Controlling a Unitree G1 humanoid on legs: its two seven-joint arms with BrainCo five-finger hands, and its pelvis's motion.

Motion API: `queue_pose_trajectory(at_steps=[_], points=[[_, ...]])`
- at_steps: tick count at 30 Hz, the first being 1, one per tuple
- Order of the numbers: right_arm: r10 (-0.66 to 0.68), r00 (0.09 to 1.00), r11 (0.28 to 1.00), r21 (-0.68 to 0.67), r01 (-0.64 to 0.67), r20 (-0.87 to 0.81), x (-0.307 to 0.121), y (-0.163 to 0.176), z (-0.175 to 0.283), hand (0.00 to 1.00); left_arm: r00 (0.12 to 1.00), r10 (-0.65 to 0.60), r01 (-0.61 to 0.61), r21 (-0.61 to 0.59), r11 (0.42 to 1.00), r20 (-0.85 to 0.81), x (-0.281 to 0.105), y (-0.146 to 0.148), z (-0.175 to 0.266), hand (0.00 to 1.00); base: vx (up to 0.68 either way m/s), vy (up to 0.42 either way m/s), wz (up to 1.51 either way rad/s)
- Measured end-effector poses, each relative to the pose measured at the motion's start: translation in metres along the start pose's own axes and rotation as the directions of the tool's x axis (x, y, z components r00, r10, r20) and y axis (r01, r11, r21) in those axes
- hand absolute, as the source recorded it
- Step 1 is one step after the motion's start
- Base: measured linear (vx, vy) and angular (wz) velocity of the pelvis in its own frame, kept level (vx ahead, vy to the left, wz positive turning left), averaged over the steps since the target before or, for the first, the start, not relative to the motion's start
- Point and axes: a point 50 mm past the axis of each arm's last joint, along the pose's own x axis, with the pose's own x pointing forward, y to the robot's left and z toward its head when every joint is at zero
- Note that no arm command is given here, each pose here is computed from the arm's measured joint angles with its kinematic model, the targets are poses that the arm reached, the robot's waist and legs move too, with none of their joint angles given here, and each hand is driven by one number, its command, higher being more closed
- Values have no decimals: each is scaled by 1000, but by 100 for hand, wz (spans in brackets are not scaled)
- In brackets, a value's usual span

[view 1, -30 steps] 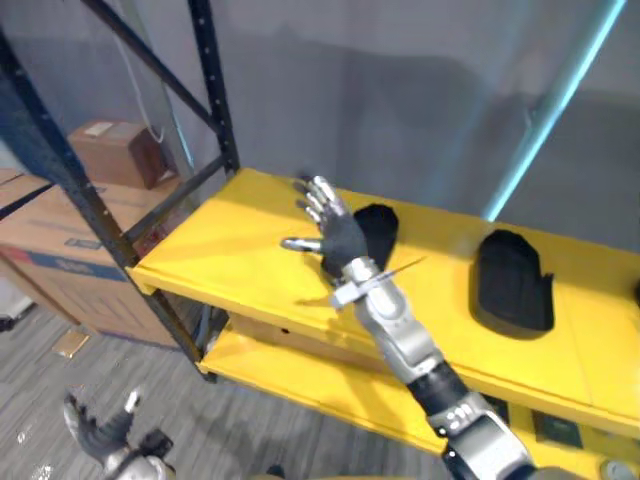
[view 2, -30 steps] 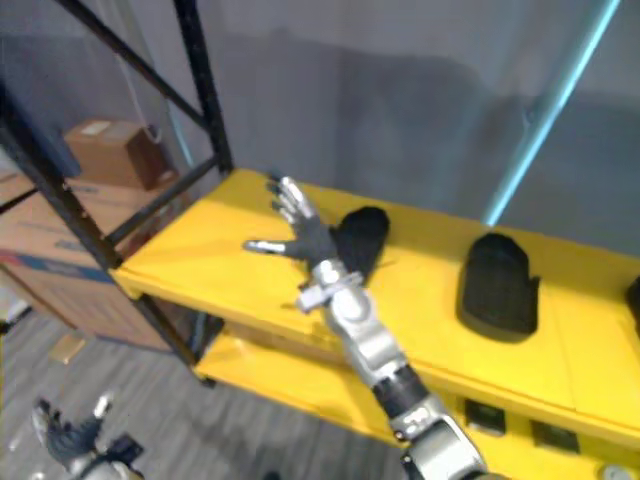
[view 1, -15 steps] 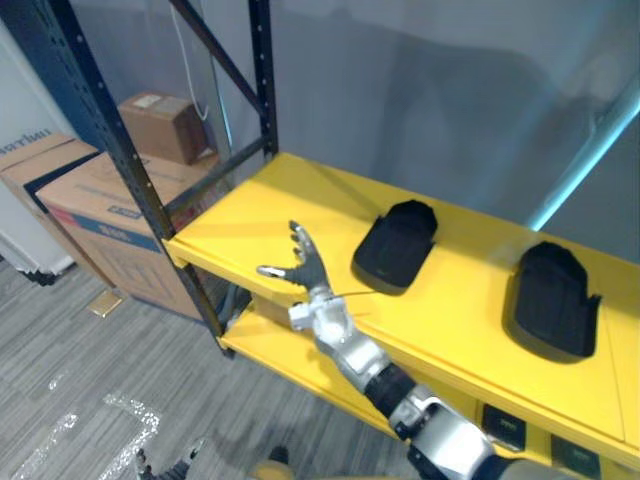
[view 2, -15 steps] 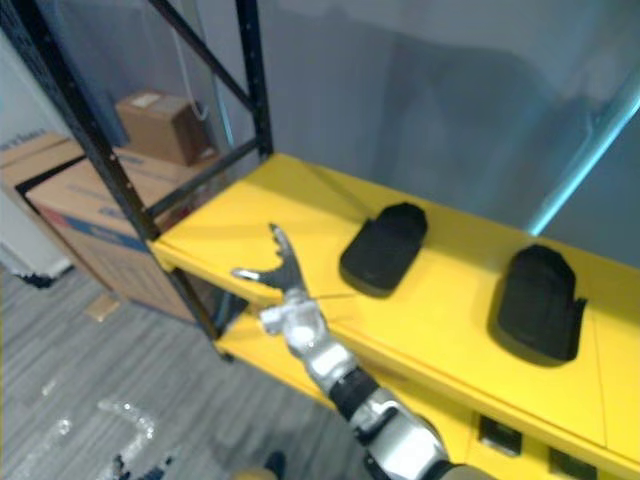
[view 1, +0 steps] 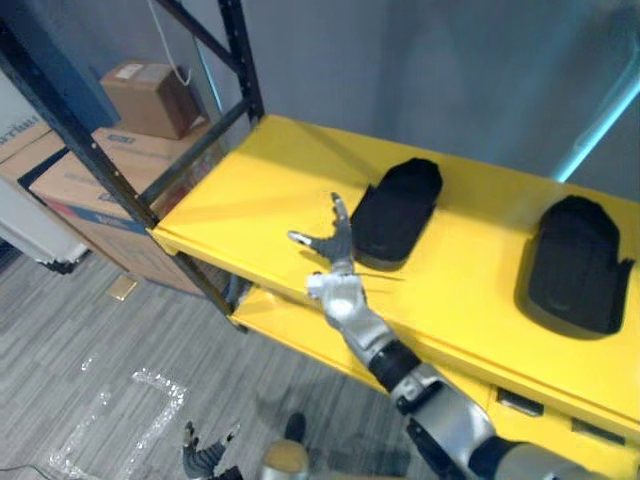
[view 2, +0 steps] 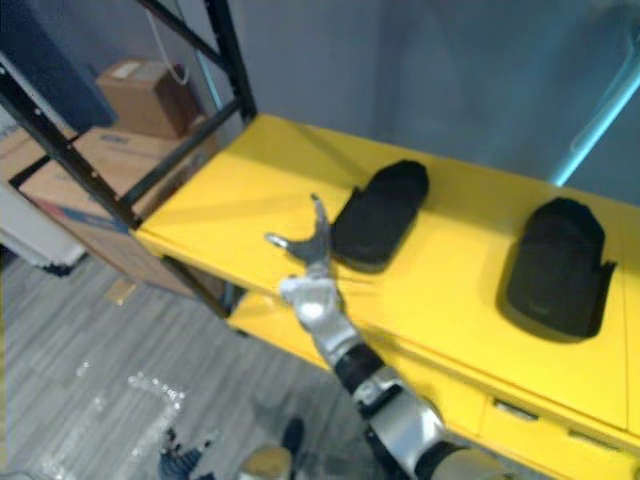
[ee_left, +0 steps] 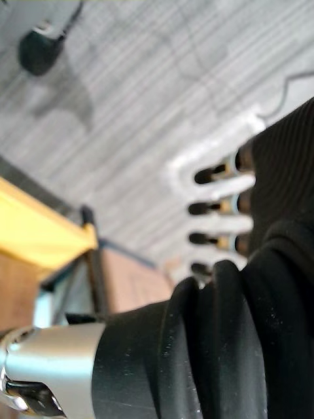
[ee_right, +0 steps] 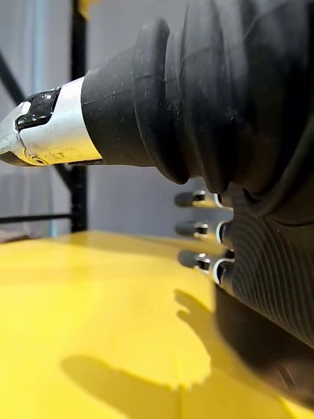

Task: Walk over and take plastic housings, then place them on the shelf

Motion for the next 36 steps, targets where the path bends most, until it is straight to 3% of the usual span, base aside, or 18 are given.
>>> queue_pose_trajectory(at_steps=[14, 28, 36], points=[[39, 999, 999, -22, -40, -12, 0, 4, 0, 0, 999, -31, 32, 17, 999, -39, -2, -1, -8, 0, -13, -3, -7], [-60, 996, 998, -12, 60, -70, 1, -10, -10, 0, 999, -28, 29, 18, 999, -43, -2, -1, -8, 0, 5, 7, -4], [-189, 974, 982, -9, 190, -125, 7, -28, -14, 0, 999, -13, 13, -7, 1000, -52, -2, 0, -9, 0, -4, -2, -1]])
